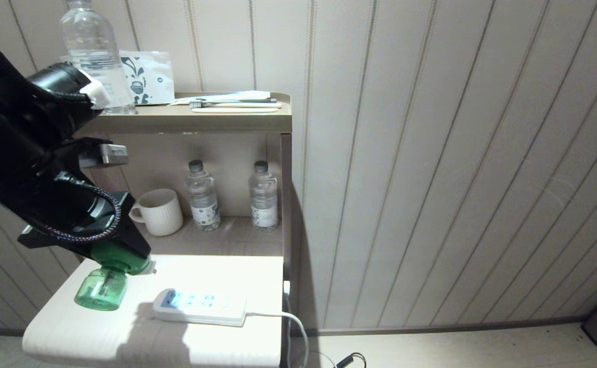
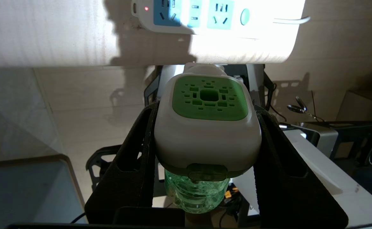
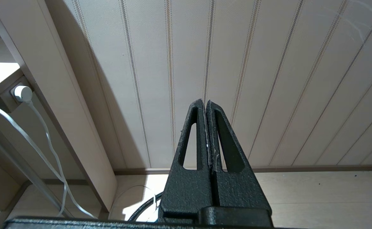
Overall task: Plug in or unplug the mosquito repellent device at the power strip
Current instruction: Insert the plug into the socket
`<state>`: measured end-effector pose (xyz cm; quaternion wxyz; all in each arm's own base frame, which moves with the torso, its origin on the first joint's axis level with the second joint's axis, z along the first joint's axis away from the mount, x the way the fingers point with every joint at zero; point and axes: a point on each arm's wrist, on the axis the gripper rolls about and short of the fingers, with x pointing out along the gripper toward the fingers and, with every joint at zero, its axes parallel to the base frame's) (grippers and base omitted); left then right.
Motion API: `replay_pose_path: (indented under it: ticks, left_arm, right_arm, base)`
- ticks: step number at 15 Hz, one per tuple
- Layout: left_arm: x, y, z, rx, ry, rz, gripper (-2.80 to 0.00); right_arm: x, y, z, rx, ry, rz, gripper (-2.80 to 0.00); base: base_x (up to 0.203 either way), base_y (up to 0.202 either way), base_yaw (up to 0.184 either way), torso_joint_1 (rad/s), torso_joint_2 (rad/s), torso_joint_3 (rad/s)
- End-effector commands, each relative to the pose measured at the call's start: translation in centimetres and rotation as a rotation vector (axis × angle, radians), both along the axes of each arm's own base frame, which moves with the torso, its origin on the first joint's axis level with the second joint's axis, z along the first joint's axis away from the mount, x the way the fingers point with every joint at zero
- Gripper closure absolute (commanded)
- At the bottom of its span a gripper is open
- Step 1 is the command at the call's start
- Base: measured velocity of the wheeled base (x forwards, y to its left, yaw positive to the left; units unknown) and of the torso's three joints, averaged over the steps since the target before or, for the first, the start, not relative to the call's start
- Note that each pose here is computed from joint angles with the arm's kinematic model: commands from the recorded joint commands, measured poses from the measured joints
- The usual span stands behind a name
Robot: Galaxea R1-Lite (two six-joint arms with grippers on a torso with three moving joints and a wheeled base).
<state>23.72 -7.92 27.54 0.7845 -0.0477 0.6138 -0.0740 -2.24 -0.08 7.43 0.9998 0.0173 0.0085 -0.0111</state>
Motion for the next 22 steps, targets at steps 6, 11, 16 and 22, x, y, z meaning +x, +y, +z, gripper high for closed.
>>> replay_pose_path:
  ticks: [6, 11, 16, 22]
  left_arm:
    - [3.7, -2.1, -4.3, 0.086, 0.112, 0.017, 0.00]
    - [6.7, -2.8, -7.3, 0.165, 0.131, 0.042, 0.00]
    - [8.2, -3.2, -8.7, 0.188, 0.140, 0.062, 0.00]
    - [7.5, -3.0, -8.9, 0.190, 0.168, 0.060, 0.00]
  right_arm:
    - [0.0, 0.0, 0.0, 0.000, -0.001, 0.000, 0.00]
    - [0.0, 0.0, 0.0, 0.000, -0.001, 0.001, 0.00]
    - [0.0, 0.0, 0.0, 0.000, -0.001, 0.000, 0.00]
    - [0.0, 0.0, 0.0, 0.000, -0.001, 0.000, 0.00]
  base:
    - [0.000, 0.000, 0.000, 0.000, 0.00, 0.000]
    - [0.000, 0.000, 0.000, 0.000, 0.00, 0.000]
    - [0.000, 0.000, 0.000, 0.000, 0.00, 0.000]
    - [0.000, 0.000, 0.000, 0.000, 0.00, 0.000]
